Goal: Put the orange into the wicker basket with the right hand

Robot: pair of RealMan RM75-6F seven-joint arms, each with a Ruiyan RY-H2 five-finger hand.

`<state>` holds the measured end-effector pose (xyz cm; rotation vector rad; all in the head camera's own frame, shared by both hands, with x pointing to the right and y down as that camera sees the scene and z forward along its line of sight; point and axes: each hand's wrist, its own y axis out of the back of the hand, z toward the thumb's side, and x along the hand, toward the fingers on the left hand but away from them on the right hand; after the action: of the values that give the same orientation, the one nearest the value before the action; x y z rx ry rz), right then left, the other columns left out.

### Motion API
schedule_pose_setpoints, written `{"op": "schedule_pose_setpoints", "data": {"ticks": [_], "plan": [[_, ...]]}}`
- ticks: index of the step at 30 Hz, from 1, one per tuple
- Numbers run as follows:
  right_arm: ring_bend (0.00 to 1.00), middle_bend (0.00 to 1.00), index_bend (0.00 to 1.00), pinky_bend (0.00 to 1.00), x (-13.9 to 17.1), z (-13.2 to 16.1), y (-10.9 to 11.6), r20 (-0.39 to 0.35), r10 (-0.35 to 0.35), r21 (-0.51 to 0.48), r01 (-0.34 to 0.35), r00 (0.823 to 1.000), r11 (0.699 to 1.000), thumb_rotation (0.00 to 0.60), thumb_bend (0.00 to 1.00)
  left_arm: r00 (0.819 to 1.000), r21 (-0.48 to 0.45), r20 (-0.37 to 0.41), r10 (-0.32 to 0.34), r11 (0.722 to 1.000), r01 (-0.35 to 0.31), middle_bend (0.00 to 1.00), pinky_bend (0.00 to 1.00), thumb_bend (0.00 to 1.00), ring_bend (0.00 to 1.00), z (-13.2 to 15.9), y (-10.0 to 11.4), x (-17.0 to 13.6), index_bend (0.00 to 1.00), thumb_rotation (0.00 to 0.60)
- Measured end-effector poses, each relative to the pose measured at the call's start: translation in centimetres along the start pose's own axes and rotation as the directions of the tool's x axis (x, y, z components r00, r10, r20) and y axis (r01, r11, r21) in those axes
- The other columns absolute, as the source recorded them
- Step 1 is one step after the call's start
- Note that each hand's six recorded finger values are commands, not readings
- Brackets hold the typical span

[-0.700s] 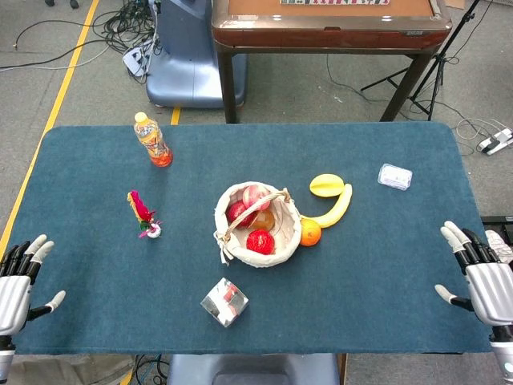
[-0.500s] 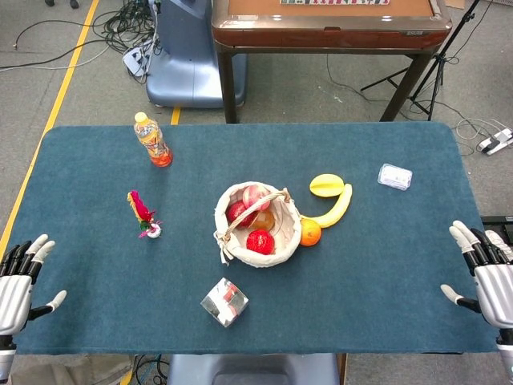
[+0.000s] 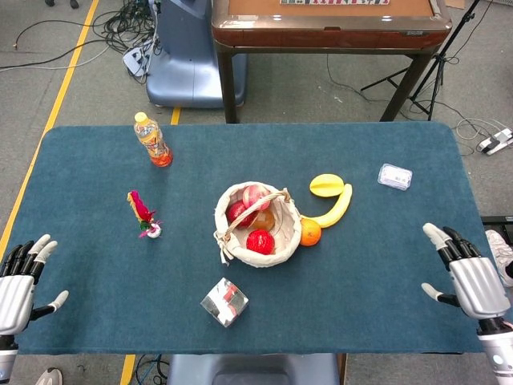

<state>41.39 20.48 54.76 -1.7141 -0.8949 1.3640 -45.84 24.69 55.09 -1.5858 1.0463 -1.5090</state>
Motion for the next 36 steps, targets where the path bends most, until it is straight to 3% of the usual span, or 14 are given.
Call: {"op": "schedule_pose_setpoints", "data": {"ticks": [8, 16, 24, 36], "plan": [[0.09, 0.20, 0.16, 0.25, -3.8, 3.4, -1.8, -0.100, 0.113, -0.019, -0.115, 0.989, 0.993, 0.600, 0.09, 1.000, -0.003, 0.001, 0.004, 1.000, -0.004, 0.04, 0.02, 0.22, 0.02, 0.0, 0.1, -0.2, 0.13, 0.600], [0.09, 0.22, 0.18, 0.25, -8.8, 6.8, -4.4, -0.162, 0.245, -0.074, -0.259, 0.956, 0.963, 0.600, 0.09, 1.000, -0.006, -0.009, 0.011, 1.000, -0.011, 0.04, 0.02, 0.22, 0.02, -0.3, 0.3, -0.5, 0.13, 0.600], [0.09, 0.22, 0.18, 0.25, -13.2, 9.8, -6.6, -0.182, 0.273, -0.104, -0.295, 0.945, 0.950, 0.600, 0.09, 1.000, -0.003, -0.017, 0.013, 1.000, -0.013, 0.04, 0.02, 0.22, 0.02, -0.5, 0.4, -0.8, 0.13, 0.600], [0.09, 0.22, 0.18, 0.25, -17.0, 11.8, -9.8, -0.151, 0.313, -0.140, -0.333, 0.938, 0.932, 0.600, 0.09, 0.999, -0.001, -0.031, 0.015, 1.000, -0.015, 0.04, 0.02, 0.22, 0.02, -0.9, 0.6, -1.2, 0.13, 0.600]]}}
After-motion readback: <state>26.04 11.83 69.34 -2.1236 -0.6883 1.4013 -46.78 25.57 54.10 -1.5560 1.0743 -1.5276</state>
